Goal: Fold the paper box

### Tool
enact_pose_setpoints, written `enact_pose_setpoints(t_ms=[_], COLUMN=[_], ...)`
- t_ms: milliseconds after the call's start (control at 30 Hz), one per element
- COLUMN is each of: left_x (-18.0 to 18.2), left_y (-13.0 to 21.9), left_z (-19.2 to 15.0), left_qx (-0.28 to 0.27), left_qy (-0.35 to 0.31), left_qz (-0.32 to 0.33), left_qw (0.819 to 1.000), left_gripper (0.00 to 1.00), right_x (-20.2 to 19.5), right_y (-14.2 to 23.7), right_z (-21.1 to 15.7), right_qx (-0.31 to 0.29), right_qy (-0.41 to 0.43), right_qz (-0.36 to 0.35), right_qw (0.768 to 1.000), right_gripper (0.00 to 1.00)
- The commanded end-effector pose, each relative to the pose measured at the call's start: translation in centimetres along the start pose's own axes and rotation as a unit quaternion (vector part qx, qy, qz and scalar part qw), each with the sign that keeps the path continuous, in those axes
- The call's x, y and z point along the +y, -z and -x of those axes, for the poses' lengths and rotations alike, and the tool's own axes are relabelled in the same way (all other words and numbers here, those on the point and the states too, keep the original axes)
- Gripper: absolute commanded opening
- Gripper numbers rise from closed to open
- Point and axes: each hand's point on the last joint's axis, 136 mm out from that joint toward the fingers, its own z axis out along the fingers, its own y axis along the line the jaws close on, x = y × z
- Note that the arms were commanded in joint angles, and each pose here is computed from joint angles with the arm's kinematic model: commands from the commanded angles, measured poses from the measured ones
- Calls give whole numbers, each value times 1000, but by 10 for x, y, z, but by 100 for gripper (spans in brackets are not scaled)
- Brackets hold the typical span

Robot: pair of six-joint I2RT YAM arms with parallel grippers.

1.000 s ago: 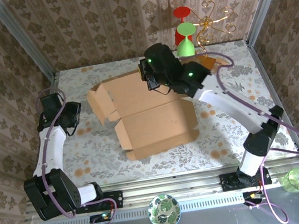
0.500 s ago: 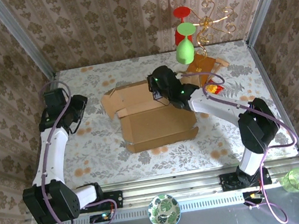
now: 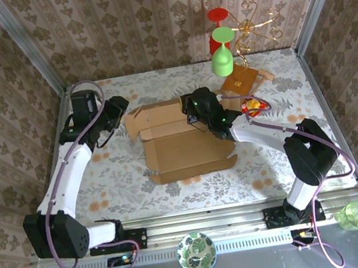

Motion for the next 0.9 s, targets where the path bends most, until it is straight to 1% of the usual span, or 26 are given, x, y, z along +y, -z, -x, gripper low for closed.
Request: enact_pose_setpoints(t_ms=[0,267,533,667,767,867], left_x=[-16,-32,-22,-26,-27,-27], left_y=[-10,-31,-41,-48,-51,-49], left_z=[-1,-11,-24,-31,-38,-41], left_qx=[12,34,54,66,73,74], left_qy=[-3,-14,-12,-13,-12,-9], left_qz=[-25,-35,-19,-22,-21,-16], left_qw=[1000,999,998,997,997,997], left_gripper=[47,48,49,49,48,44], right_x=[6,4,4,3,1,0], right_y=[0,-2,-4,-5,-6,-6], right_z=[0,1,0,0,-1,0], right_qx=[9,8,12,12,13,13], right_qy=[-19,-20,-24,-24,-25,-28], right_qz=[10,3,1,2,2,2], right_qw=[1000,1000,1000,1000,1000,1000], right_gripper=[0,0,0,0,0,0])
